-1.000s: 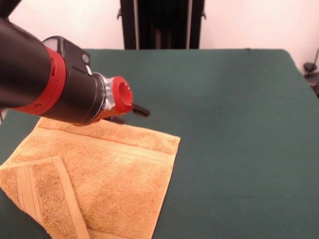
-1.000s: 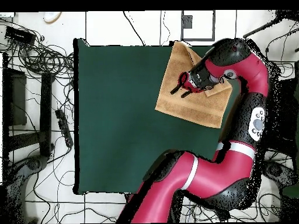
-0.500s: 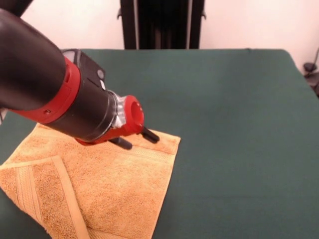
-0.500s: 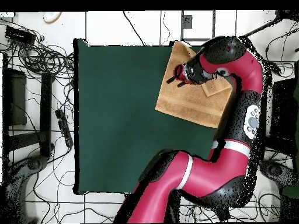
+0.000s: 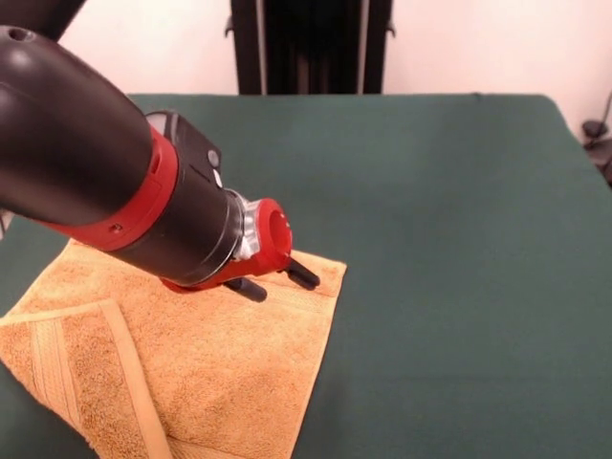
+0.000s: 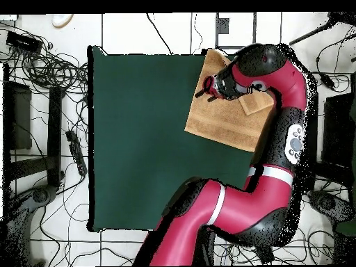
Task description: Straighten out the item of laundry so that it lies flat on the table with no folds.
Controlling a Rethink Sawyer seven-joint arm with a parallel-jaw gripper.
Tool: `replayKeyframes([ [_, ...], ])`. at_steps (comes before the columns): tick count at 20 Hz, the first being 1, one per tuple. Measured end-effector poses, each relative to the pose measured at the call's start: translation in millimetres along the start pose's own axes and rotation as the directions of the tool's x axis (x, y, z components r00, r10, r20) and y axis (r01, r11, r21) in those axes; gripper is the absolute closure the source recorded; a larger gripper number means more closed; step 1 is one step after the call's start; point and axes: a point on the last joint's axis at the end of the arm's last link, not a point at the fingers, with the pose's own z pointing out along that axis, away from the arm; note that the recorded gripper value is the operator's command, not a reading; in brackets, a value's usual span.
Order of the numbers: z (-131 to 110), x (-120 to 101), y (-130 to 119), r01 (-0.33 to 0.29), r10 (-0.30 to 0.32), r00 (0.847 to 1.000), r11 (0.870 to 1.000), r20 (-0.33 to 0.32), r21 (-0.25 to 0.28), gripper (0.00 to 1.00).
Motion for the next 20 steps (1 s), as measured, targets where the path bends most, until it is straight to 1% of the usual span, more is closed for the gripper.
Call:
replayKeyframes([
  [4, 9.5, -0.7, -3.9, -0.003, 0.003, 1.000, 1.000, -0.008, -0.005, 0.00],
  [7, 23.0, -1.2, -9.7, -0.007, 0.007, 1.000, 1.000, -0.019, -0.005, 0.00],
  [10, 29.3, -1.1, -12.9, -0.010, 0.010, 1.000, 1.000, -0.026, -0.003, 0.00],
  [13, 42.4, -0.3, -20.6, -0.019, 0.019, 0.999, 1.000, -0.043, 0.009, 0.00],
  [20, 56.8, 3.1, -31.7, -0.032, 0.035, 0.996, 0.999, -0.079, 0.045, 0.00],
])
